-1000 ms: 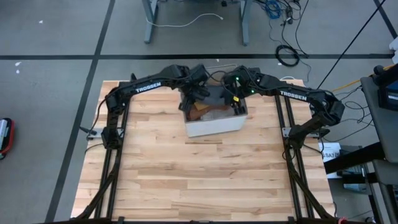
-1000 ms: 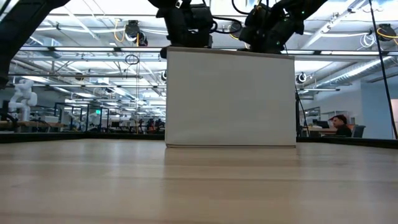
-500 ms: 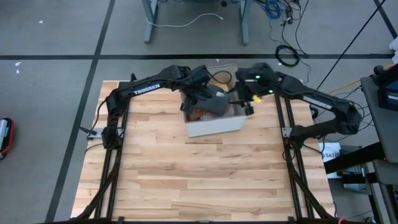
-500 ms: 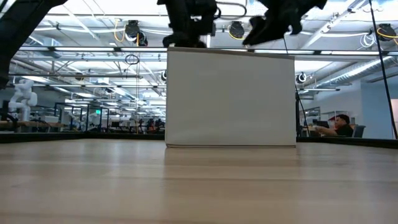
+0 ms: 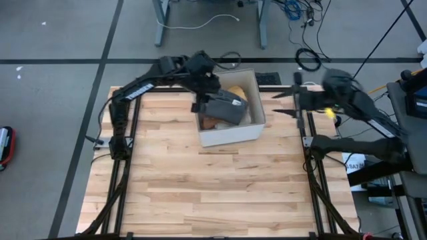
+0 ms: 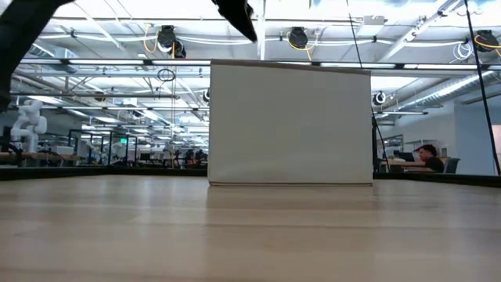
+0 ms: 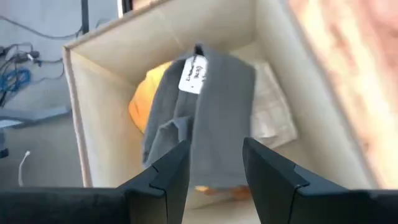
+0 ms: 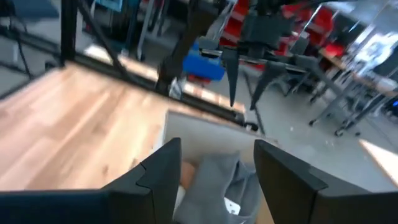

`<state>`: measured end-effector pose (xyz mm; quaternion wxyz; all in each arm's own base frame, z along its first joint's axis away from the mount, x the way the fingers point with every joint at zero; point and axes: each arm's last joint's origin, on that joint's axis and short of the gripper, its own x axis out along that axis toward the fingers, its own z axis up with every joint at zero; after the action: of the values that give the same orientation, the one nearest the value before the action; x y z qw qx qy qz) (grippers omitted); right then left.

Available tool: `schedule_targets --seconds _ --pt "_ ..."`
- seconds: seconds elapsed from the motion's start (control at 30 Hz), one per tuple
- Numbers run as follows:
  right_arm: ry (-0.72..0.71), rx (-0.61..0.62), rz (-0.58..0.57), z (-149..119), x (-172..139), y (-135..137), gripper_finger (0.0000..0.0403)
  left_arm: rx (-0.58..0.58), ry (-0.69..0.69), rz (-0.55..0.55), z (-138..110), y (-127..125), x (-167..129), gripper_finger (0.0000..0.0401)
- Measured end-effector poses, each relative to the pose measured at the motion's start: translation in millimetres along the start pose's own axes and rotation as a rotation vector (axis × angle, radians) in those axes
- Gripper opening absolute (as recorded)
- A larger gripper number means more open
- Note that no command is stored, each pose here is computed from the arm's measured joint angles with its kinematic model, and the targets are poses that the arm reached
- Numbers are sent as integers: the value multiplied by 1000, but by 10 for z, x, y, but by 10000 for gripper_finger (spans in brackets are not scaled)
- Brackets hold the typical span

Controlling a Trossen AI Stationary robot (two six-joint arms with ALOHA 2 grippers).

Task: Fold towel
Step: Return to Home Position

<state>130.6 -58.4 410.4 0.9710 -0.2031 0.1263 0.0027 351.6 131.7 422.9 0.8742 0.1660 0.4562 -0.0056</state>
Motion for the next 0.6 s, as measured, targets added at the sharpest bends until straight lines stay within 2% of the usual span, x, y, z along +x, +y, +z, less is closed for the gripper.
schedule_targets --seconds 0.17,0.37,0.6 --pt "-103 38 -39 97 -467 206 187 -14 -142 -35 -42 -56 -463 153" --pt "-202 120 3 99 -923 483 187 2 -309 -97 -129 -237 -1056 153" --pt "-230 193 28 -36 -1341 804 187 -15 -309 -104 -356 -471 -1549 153"
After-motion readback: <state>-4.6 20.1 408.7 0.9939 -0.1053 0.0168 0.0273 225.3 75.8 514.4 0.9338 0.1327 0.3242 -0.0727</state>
